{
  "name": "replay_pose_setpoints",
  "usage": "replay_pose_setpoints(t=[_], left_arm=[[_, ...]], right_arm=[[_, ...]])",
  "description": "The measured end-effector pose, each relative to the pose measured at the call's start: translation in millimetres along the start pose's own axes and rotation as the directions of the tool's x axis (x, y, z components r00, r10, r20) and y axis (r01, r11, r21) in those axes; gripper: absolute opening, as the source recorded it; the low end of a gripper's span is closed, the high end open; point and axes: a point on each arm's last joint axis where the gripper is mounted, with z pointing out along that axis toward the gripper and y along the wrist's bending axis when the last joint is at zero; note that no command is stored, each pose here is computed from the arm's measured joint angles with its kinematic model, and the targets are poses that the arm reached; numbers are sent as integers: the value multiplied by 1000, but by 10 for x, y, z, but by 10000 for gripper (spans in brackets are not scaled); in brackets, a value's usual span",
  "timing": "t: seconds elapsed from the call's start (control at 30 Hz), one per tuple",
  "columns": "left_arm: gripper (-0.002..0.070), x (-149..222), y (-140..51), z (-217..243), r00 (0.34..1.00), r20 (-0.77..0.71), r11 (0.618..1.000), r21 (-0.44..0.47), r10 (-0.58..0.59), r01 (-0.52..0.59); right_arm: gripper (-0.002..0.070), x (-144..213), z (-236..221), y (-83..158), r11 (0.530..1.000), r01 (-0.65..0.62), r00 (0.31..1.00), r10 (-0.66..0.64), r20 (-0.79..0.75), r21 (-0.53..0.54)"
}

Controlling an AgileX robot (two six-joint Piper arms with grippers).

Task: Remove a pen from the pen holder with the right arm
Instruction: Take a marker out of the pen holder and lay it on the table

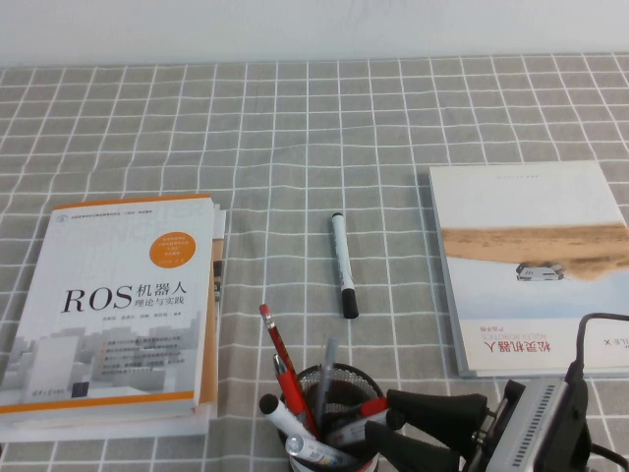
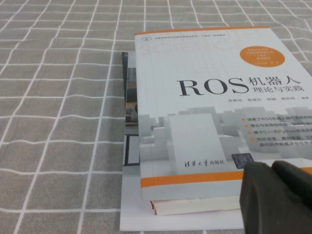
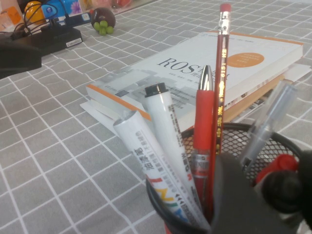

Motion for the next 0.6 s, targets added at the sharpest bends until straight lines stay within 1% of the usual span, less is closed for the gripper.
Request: replay_pose_setpoints(t=[0.13, 0.33, 0.6], left_arm=[[-3, 0, 0, 0, 1000, 0, 1000, 0, 0, 0], [-3, 0, 0, 0, 1000, 0, 1000, 0, 0, 0], [-3, 0, 0, 0, 1000, 0, 1000, 0, 0, 0]], right_arm=[[179, 0, 0, -1, 1000, -1, 1000, 1, 0, 2], [124, -2, 0, -12, 1000, -6, 1000, 6, 3, 13], [119, -15, -3, -29, 999, -16, 1000, 15, 12, 33]])
